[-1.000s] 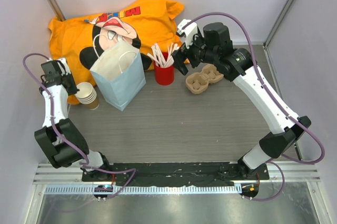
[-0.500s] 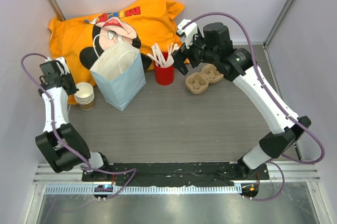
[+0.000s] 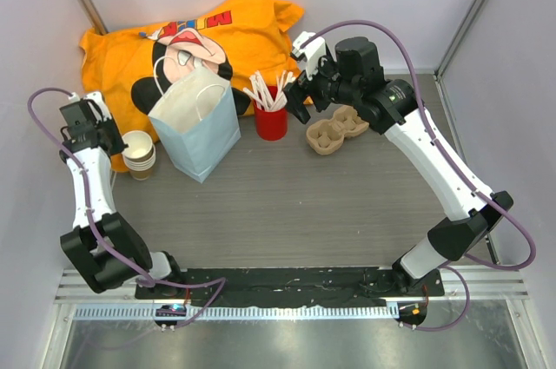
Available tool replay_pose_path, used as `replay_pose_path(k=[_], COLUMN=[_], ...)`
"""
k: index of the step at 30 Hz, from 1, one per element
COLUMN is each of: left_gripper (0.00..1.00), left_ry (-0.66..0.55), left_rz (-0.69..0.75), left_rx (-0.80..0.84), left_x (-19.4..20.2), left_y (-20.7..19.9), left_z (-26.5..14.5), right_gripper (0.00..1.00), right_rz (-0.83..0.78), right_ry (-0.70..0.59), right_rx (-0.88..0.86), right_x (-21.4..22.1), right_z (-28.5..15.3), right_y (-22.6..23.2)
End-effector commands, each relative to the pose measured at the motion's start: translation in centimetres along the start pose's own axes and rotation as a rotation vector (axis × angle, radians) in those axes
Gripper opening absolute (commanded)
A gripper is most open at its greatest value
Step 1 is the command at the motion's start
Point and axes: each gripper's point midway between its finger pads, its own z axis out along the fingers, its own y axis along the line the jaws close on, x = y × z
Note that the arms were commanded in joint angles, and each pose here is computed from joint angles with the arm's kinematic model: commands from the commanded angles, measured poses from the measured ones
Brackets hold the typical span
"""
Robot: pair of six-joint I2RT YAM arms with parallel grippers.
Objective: Pack the takeout coffee
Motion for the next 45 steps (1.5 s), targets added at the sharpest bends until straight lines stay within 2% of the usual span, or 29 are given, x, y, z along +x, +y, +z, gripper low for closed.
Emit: replay_pose_path(k=[1,10,20,31,37,45], left_gripper=[0.00,0.00,0.00,0.00,0.00,0.00], left_ry=[-0.149,-0.144,-0.345,-0.494,-0.576,-0.604], left_rz=[-0.021,-0.060,-0.071,-0.063,-0.008,0.139], left_rx=[-0.018,-0.051,0.041,0.111,0.240,0.611], left_x=[-3.9,-3.8,-7.5,-11.2,-12.4,-11.7], left_y=[0.5,1.8,0.1,-1.6,-4.5,-11.3], left_z=[-2.4,-2.9,-7.7,-12.9,-17.3,-24.2], right_gripper=[0.99,0.99,0.99,0.99,1.00,1.00], right_rz=[-0.011,-0.009,-0.007,-0.009,-0.002,0.083], right_ry=[-0.072,-0.070,-0.071,-0.095,-0.134,-0.193], right_rx=[0.013,0.010,0.006,0.033,0.096,0.308], right_x=[-2.3,-2.1,-2.4,-3.4,-5.1,-6.6], right_z=[-0.9,-0.9,-0.7,-1.6,-2.9,-5.4], right_y=[-0.3,-0.3,-0.2,-0.7,-1.8,-6.8])
